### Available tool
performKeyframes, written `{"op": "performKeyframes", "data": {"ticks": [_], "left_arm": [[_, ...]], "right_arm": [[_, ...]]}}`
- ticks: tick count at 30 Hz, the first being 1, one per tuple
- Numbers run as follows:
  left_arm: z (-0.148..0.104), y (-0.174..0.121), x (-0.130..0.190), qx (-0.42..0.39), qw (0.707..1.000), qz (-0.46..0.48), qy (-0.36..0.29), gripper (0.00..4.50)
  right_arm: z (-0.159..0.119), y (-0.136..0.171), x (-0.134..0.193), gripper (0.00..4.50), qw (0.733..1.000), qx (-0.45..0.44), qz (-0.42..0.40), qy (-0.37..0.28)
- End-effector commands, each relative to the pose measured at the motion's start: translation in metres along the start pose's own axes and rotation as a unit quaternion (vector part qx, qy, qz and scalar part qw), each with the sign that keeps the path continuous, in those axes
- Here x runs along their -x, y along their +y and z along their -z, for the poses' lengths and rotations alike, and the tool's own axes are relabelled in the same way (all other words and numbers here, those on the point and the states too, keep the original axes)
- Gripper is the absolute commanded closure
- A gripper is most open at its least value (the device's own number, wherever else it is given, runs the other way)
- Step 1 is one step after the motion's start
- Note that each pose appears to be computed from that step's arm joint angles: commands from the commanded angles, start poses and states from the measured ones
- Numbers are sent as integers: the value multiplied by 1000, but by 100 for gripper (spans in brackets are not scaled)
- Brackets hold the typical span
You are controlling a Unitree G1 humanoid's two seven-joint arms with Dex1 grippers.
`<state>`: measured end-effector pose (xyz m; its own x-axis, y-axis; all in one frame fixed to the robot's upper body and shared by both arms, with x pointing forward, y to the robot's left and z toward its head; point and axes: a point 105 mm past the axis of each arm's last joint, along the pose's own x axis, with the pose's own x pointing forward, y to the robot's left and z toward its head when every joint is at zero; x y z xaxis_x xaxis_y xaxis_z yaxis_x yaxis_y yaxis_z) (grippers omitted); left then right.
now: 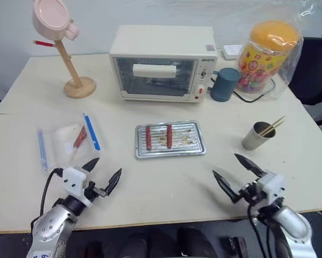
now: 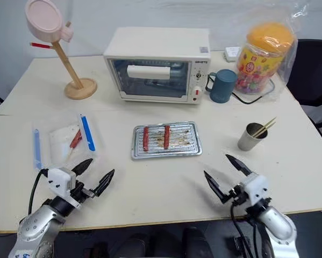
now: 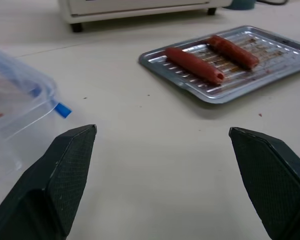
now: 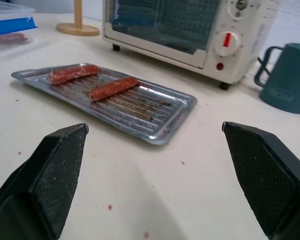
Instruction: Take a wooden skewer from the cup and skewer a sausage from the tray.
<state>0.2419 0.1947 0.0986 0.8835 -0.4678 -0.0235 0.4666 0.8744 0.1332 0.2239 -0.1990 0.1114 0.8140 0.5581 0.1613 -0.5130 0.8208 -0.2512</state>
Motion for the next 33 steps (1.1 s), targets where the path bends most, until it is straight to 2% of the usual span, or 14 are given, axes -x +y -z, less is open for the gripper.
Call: {"op": "performKeyframes", "data": {"ticks": [1, 5, 7, 10, 12, 15, 18, 22, 30, 33], "left_arm": [[-1, 1, 2, 3, 1000, 23, -1, 3], [-22, 0, 6, 56, 993, 94, -43, 3], [-28, -7, 10, 66, 985, 156, -39, 3], [-35, -14, 16, 68, 968, 242, -22, 3], [-39, -15, 17, 66, 962, 264, -21, 3], [-51, -17, 13, 69, 950, 304, -35, 3], [-55, -25, 10, 75, 935, 346, -32, 3], [-72, -26, -12, 12, 939, 333, -86, 3], [-73, -38, -15, 32, 938, 333, -90, 3], [-73, -40, -13, 35, 940, 327, -87, 3]], "right_arm": [[-14, -4, 6, 0, 1000, 7, 2, -16], [-27, -17, 4, 0, 999, 8, 23, -36], [-37, -24, 9, 0, 999, 9, 28, -39], [-59, -51, 33, 0, 998, 12, 57, -25], [-67, -62, 45, 0, 998, 7, 62, -16], [-70, -83, 63, 0, 998, -6, 61, 27], [-66, -101, 67, 0, 997, -14, 62, 48], [-51, -141, 55, 0, 993, -31, 57, 94], [-43, -177, 18, 0, 989, -78, 40, 115], [-42, -181, 6, 0, 989, -90, 18, 119]]}}
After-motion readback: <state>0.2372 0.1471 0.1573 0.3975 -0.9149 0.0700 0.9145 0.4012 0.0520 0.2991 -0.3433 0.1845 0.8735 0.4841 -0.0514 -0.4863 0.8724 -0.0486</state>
